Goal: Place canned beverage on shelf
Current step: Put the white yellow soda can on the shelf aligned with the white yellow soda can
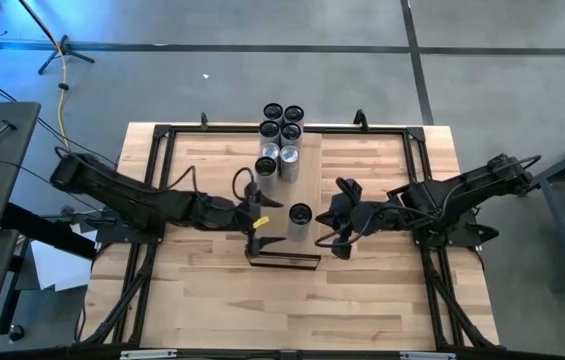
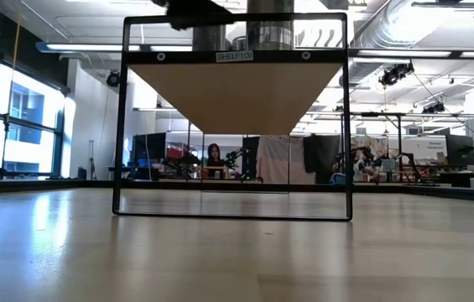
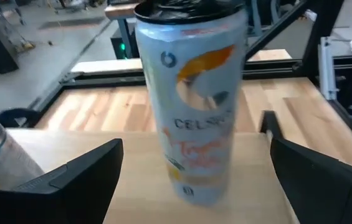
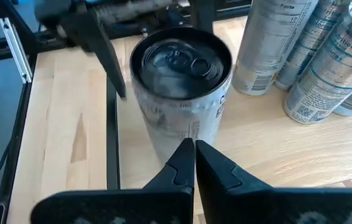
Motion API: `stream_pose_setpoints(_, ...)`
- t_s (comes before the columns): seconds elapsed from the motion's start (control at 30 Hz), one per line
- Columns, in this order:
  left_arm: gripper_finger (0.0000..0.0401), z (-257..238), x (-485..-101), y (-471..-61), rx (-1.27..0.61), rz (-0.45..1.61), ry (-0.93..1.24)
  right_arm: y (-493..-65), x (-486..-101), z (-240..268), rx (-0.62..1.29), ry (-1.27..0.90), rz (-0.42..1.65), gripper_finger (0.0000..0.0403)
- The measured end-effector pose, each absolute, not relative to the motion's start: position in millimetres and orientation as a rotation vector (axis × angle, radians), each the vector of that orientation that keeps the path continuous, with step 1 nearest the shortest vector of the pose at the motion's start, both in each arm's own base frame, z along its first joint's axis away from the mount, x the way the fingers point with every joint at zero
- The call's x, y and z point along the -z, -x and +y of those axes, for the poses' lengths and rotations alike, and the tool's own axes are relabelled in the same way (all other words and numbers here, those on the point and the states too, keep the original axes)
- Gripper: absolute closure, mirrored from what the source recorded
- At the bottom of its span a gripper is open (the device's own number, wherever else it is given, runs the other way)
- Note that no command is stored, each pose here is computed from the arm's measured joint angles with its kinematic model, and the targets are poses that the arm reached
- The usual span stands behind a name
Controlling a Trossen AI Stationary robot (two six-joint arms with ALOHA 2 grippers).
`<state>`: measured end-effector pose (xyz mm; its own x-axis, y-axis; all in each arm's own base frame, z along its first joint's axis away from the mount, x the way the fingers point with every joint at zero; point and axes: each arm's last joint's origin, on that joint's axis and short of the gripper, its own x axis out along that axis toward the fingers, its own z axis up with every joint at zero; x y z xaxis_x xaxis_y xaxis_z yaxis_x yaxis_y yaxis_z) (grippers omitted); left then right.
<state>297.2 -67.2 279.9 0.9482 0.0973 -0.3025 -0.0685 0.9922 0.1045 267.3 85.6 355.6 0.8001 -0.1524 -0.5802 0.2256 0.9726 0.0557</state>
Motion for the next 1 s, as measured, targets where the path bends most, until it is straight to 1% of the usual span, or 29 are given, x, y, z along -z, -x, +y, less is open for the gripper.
stream_pose_setpoints(0.13,0.0027,-71.8,-289.1,-281.0,-0.069,0.339,-0.023,-264.9,-354.4,85.5,0.183,-0.123,0.640,0.0402)
stream_pose_setpoints(0.33,0.0027,-76.2,-299.8,-264.2,-0.036,0.349,0.175,-253.7,-357.2,89.2,0.109,-0.188,0.688,0.0402)
stream_pose_setpoints(0.43,0.0027,-77.7,-301.8,-262.5,-0.025,0.344,0.249,-252.0,-356.9,97.8,0.048,-0.195,0.698,0.0402)
stream_pose_setpoints(0.57,0.0027,-77.9,-302.2,-262.7,-0.028,0.340,0.282,-253.6,-349.0,113.6,-0.015,-0.119,0.731,0.0402)
stream_pose_setpoints(0.77,0.0027,-77.7,-304.8,-263.0,-0.038,0.316,0.380,-255.5,-336.3,130.6,-0.035,-0.114,0.792,0.0403)
stream_pose_setpoints(0.87,0.0027,-76.9,-306.6,-258.6,-0.027,0.330,0.409,-252.5,-315.8,139.4,-0.080,-0.183,0.841,0.0403)
stream_pose_setpoints(0.93,0.0027,-75.0,-308.9,-252.5,-0.030,0.346,0.421,-247.5,-290.6,147.7,-0.154,-0.286,0.857,0.0403)
stream_pose_setpoints(1.0,0.0027,-73.1,-312.6,-246.2,-0.028,0.353,0.439,-240.7,-267.8,153.6,-0.200,-0.406,0.827,0.0403)
